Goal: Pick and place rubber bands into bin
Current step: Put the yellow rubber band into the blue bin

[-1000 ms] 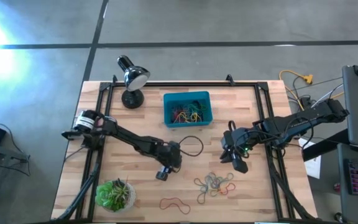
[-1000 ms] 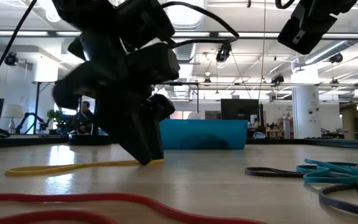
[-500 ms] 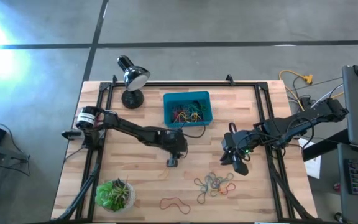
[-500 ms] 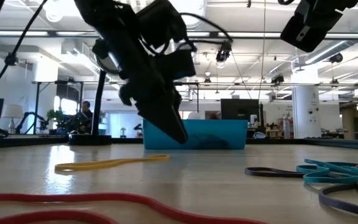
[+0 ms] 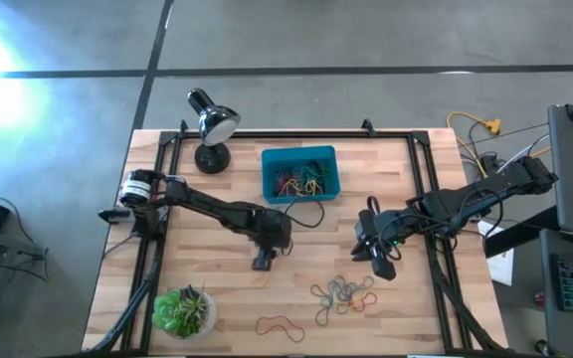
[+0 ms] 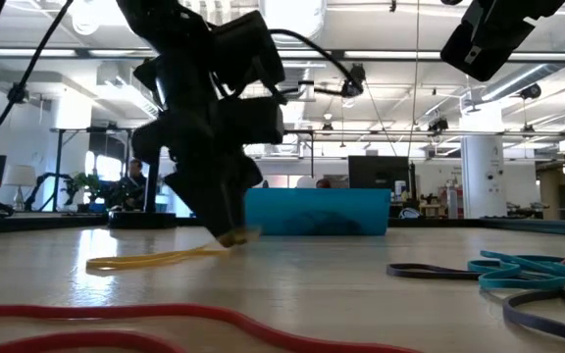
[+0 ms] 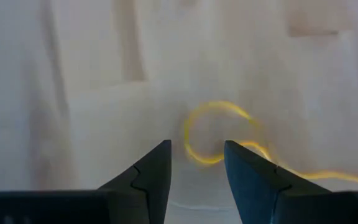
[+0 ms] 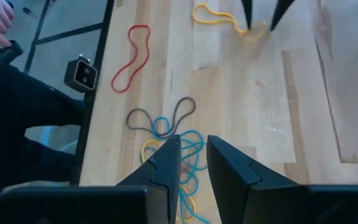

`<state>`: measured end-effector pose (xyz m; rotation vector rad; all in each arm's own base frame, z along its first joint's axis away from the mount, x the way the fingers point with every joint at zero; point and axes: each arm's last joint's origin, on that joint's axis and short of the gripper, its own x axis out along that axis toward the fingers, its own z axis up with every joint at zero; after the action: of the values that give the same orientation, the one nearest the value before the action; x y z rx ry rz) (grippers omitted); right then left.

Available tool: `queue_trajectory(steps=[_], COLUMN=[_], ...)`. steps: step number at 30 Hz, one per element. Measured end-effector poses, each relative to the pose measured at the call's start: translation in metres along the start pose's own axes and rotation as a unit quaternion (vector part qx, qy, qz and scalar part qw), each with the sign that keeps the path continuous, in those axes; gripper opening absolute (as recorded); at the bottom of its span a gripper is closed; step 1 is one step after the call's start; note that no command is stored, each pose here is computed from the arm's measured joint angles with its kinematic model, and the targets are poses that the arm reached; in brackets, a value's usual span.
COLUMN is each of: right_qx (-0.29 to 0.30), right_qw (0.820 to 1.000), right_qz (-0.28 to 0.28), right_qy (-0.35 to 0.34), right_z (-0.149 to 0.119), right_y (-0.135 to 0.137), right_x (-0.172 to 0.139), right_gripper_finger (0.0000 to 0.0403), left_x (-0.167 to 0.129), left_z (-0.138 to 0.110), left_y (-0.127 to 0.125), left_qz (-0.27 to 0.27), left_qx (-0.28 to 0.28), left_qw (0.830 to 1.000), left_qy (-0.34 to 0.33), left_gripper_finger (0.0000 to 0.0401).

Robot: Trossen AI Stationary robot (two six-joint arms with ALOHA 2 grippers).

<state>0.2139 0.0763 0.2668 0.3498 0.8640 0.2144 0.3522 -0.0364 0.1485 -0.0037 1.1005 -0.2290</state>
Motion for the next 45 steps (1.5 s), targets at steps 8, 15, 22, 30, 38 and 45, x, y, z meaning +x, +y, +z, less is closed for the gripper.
queue_trajectory(steps=[8,15,22,30,38,45], right_qx=[-0.002,-0.002,-0.002,-0.002,-0.004,-0.01], right_qw=[1.0,1.0,1.0,1.0,1.0,1.0], right_qz=[0.0,0.0,0.0,0.0,-0.005,-0.02], right_qy=[0.0,0.0,0.0,0.0,-0.002,-0.01], right_z=[0.0,0.0,0.0,0.0,0.0,0.001], right_y=[0.0,0.0,0.0,0.0,0.0,-0.001], right_x=[0.0,0.0,0.0,0.0,0.0,0.0], right_gripper_finger=[0.0068,0.0068,0.0068,0.0068,0.0068,0.0068], left_x=[0.0,0.004,0.005,-0.004,-0.051,-0.109], left_z=[0.0,-0.005,-0.007,-0.005,0.019,0.037], left_y=[-0.01,-0.016,-0.017,-0.018,-0.017,-0.002], left_qz=[-0.088,-0.084,-0.076,-0.059,-0.008,0.088], left_qx=[0.008,0.016,0.016,0.005,0.014,0.002], left_qw=[0.996,0.996,0.997,0.998,0.996,0.981], left_qy=[-0.001,0.008,0.012,0.003,-0.083,-0.173], left_gripper_finger=[0.0132,0.0128,0.0014,0.0001,0.0,0.0])
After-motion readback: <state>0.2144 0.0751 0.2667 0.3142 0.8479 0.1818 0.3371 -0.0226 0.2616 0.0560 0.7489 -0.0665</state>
